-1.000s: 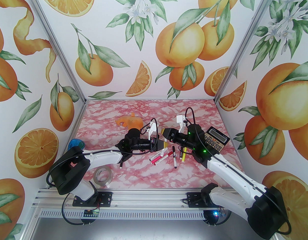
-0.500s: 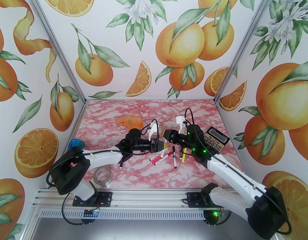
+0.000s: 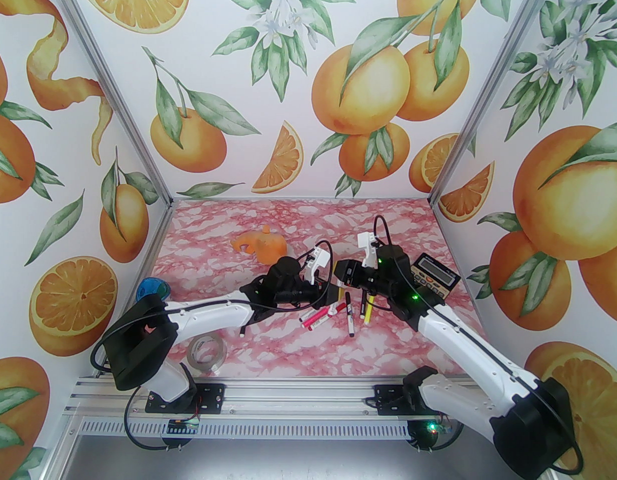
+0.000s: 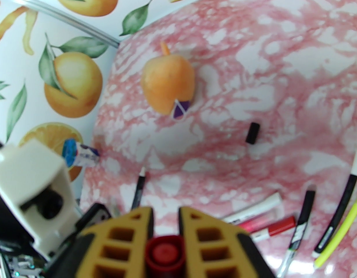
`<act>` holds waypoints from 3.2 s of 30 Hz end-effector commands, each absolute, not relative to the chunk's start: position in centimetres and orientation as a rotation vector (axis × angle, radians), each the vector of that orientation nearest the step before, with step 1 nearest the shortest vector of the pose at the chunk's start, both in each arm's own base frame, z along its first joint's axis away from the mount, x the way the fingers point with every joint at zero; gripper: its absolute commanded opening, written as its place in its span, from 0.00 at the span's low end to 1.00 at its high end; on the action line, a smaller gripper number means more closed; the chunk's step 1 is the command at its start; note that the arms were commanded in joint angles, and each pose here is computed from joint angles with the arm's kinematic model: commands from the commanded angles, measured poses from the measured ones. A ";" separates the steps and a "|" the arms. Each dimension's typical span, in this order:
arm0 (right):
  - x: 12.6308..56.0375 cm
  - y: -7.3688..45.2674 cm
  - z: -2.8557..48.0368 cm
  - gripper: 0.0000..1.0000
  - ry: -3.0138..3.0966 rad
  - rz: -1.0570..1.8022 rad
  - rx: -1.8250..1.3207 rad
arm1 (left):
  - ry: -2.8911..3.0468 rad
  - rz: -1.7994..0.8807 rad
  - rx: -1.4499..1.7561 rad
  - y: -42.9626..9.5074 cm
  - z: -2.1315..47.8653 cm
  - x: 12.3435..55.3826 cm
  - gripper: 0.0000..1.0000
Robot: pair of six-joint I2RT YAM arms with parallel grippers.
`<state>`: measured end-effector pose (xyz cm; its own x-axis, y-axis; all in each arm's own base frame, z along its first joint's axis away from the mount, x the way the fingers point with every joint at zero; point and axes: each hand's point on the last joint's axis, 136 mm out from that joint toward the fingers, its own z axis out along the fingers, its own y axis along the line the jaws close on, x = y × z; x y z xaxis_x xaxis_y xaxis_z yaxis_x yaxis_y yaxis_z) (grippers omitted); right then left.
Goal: Open the pen caps
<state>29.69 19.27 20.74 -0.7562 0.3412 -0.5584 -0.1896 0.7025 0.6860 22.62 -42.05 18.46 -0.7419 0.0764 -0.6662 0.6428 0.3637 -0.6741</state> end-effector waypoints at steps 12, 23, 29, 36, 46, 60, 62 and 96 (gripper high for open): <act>35.8 12.8 26.7 0.08 1.823 0.708 0.383 | 2.192 -1.522 0.696 -44.8 15.8 17.3 0.02; 37.3 12.7 27.3 0.06 1.866 0.753 0.434 | 2.263 -1.217 0.755 -43.3 13.0 17.4 0.03; 37.4 13.7 27.1 0.06 1.885 0.784 0.375 | 2.239 -1.175 0.720 -42.4 13.9 18.0 0.02; 35.4 14.8 22.8 0.08 2.008 0.784 0.255 | 2.202 -1.166 0.673 -39.3 15.8 18.0 0.05; 32.2 16.4 17.9 0.09 2.224 0.565 0.126 | 2.201 -1.043 0.569 -31.7 18.3 19.3 0.05; 33.6 19.7 12.4 0.11 2.395 0.485 0.042 | 2.206 -0.827 0.470 -26.9 19.0 22.3 0.05; 34.2 20.1 11.8 0.10 2.408 0.475 0.035 | 2.182 -0.831 0.439 -26.9 19.6 22.8 0.05; 38.5 22.2 4.2 0.14 2.524 0.428 0.050 | 2.247 -0.740 0.368 -28.0 16.5 26.3 0.06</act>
<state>37.69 22.06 4.49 -0.8422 0.1104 -0.5277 -0.0651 0.9509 0.3027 25.28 -27.39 14.80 -0.7184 0.0720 -0.6919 0.4562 0.7996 -0.3905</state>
